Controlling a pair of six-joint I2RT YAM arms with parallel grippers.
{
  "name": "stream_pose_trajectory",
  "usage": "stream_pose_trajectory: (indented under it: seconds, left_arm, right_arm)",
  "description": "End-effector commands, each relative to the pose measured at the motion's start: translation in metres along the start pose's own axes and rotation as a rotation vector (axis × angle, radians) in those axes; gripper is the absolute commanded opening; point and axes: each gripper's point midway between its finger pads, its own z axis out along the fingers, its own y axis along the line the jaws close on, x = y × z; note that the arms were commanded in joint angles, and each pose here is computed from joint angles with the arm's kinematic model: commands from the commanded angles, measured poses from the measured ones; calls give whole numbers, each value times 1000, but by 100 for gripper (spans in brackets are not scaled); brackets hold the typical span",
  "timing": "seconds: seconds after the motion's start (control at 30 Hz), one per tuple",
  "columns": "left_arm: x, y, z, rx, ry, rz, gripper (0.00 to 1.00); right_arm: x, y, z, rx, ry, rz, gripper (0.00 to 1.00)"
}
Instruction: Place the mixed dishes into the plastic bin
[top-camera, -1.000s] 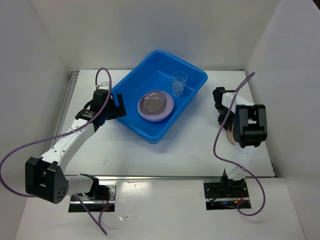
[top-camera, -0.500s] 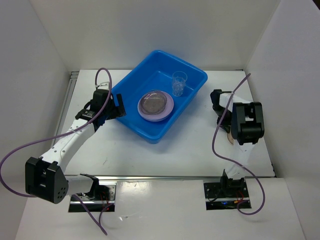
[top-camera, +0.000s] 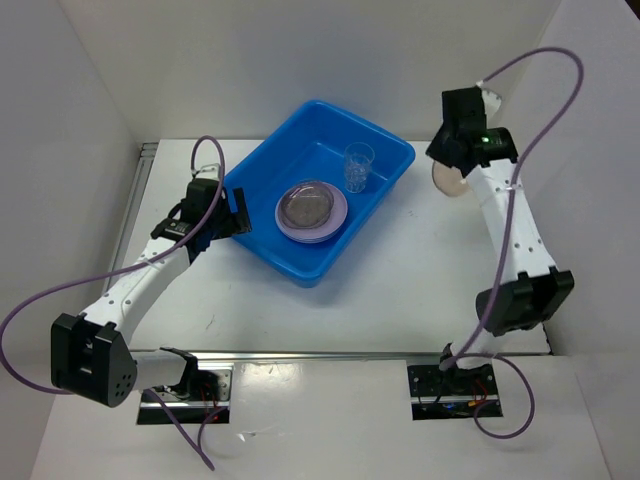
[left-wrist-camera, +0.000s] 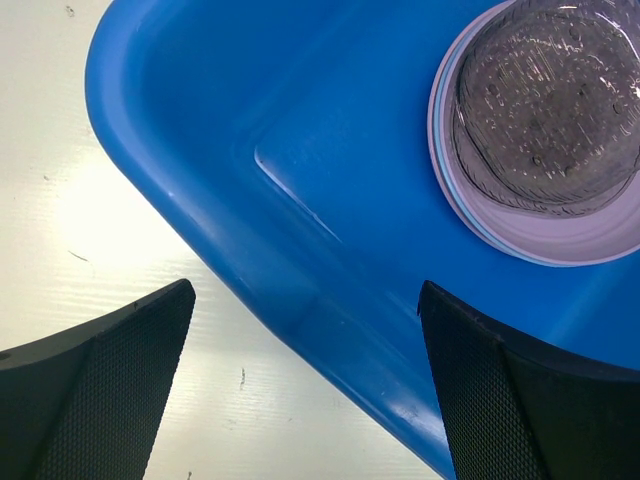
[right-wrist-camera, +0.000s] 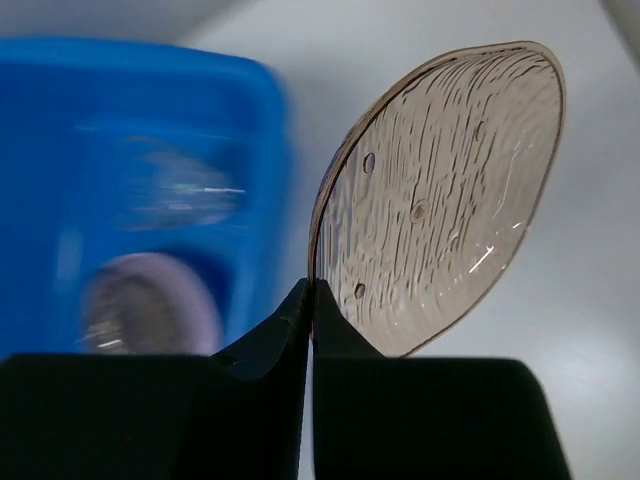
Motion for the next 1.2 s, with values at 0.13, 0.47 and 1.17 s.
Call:
stream_pose_trajectory:
  seconds: [0.13,0.47,1.17]
  left_arm:
    - [0,3,7,-21,-18,18,100]
    - [-1,9,-2,-42,-22,10,100]
    - [2,20,-14,-81,-24,22,100]
  right_arm:
    - [-1,173,-118,-736,30,-73,1]
    - [101,276,-88,-751,154,-394,1]
    - [198,300,-56,-680,279,-604,56]
